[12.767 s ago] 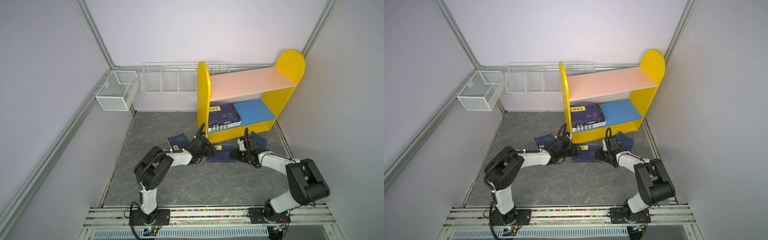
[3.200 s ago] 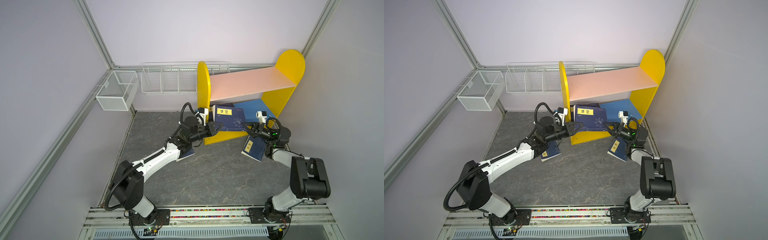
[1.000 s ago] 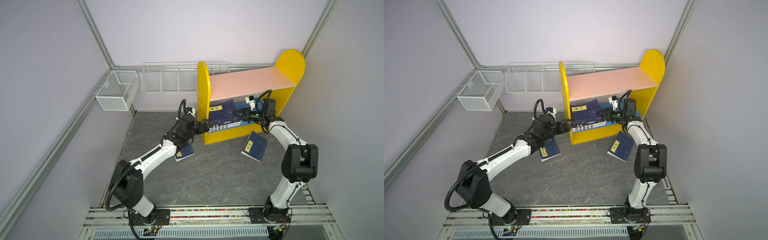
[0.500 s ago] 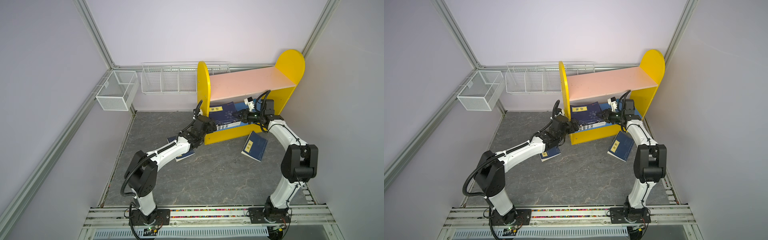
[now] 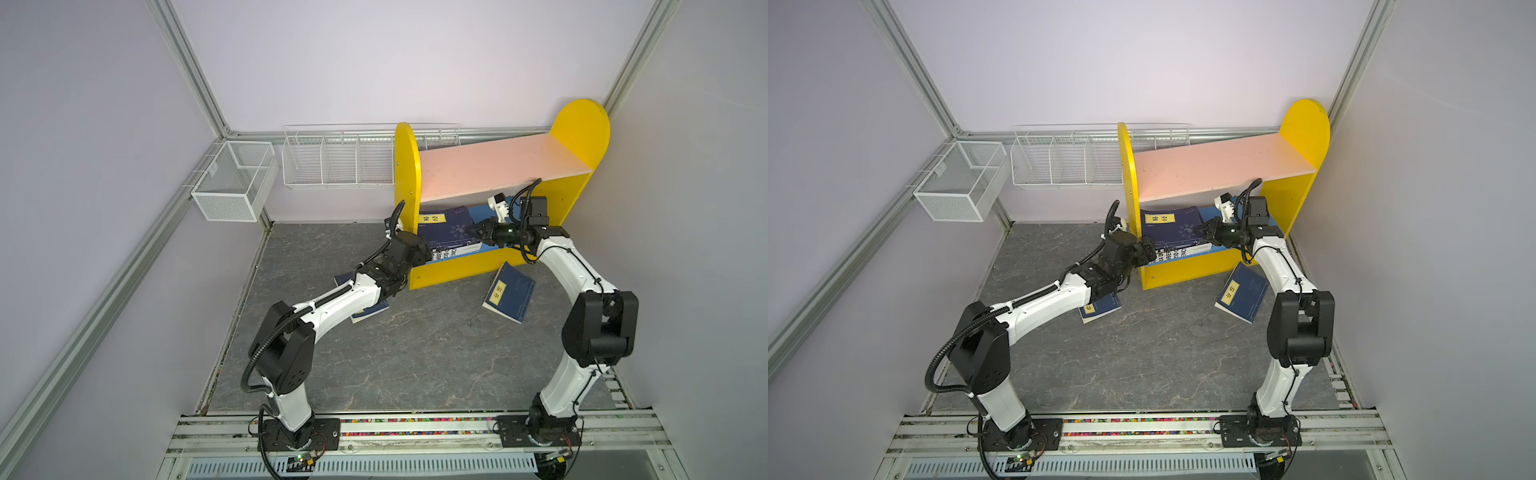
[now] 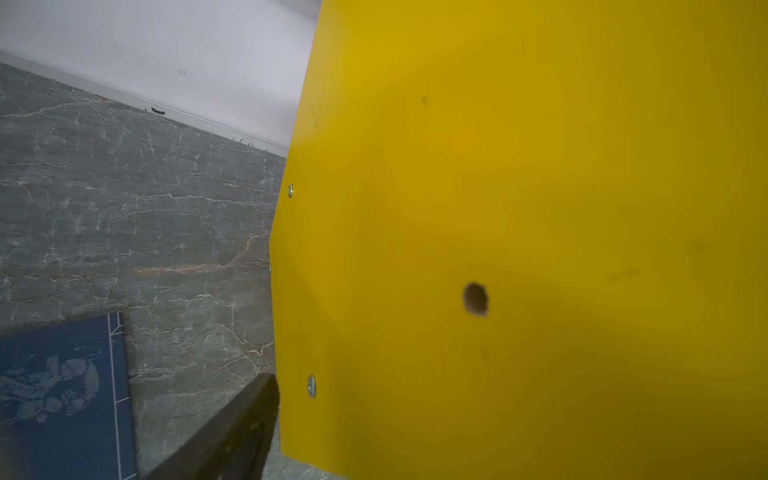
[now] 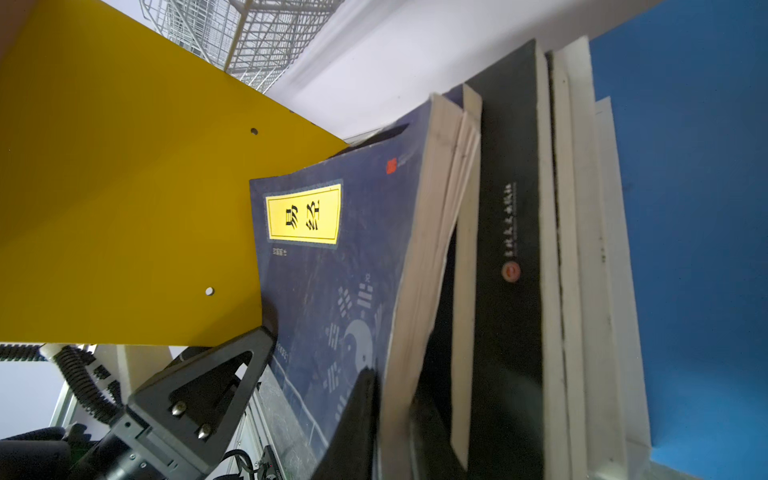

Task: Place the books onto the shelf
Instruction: 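Press the blue book against the standing books with the right gripper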

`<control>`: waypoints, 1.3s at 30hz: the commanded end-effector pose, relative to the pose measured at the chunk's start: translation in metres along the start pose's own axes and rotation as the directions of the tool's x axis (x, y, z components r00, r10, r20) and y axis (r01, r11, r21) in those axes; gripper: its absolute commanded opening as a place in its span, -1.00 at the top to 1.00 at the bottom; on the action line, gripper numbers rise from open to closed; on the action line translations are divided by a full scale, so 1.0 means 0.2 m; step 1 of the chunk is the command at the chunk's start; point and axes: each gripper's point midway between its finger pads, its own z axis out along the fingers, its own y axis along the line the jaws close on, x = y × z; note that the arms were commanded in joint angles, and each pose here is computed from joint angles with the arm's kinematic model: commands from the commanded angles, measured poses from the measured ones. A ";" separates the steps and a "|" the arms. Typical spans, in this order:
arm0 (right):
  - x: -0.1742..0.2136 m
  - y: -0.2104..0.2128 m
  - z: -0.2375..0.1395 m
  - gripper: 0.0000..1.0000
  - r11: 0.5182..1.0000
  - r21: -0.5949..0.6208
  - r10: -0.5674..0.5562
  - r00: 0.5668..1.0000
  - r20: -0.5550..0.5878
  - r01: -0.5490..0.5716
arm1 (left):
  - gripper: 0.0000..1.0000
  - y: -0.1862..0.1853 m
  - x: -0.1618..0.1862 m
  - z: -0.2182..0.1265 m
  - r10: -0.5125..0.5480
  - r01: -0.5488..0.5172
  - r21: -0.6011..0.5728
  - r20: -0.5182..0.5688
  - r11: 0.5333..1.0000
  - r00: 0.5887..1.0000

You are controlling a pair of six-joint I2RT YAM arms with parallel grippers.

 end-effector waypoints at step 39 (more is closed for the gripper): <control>-0.13 -0.05 -0.02 0.00 0.950 0.262 -0.198 0.977 0.074 0.173 | -0.81 0.01 0.00 -0.02 -0.004 0.005 0.029 -0.019 1.000 1.000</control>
